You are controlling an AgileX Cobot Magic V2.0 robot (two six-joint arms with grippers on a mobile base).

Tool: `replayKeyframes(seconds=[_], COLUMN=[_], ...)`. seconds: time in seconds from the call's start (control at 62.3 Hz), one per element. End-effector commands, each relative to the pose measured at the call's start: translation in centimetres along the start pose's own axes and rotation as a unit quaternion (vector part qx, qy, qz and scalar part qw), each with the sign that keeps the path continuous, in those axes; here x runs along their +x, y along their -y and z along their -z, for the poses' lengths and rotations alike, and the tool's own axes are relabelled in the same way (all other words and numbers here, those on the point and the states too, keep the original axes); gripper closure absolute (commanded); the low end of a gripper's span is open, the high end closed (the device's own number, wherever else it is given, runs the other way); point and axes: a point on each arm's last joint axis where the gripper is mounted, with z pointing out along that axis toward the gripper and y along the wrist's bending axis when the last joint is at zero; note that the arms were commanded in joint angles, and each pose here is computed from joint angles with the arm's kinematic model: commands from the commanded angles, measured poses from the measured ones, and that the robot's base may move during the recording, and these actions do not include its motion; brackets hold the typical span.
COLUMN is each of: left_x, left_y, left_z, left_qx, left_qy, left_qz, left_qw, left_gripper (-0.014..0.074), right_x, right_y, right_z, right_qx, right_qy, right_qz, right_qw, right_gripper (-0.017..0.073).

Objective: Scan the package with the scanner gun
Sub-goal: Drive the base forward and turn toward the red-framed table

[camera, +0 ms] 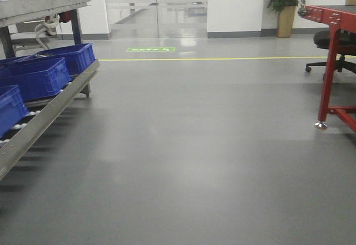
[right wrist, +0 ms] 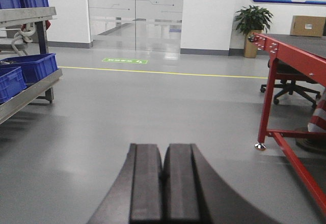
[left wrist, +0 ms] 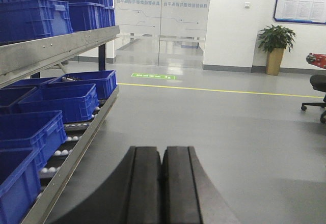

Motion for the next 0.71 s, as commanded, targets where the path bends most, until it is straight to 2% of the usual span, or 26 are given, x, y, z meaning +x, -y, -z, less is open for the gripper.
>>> replayKeyframes(seconds=[0.0,0.69], left_x=[-0.29,-0.29], left_y=[0.00,0.00], left_z=[0.04,0.04], left_qx=[-0.001,-0.001], left_qy=[0.013,0.013], left_qz=[-0.001,-0.001], left_qw=[1.000,1.000], left_gripper=[0.0704,0.0704], right_x=[-0.22,-0.22], right_y=[0.02,0.02], right_z=[0.03,0.03], right_qx=[0.002,0.002], right_qy=[0.012,0.012], right_qz=[0.003,0.003], right_qw=[1.000,1.000], right_gripper=[0.0727,0.0727])
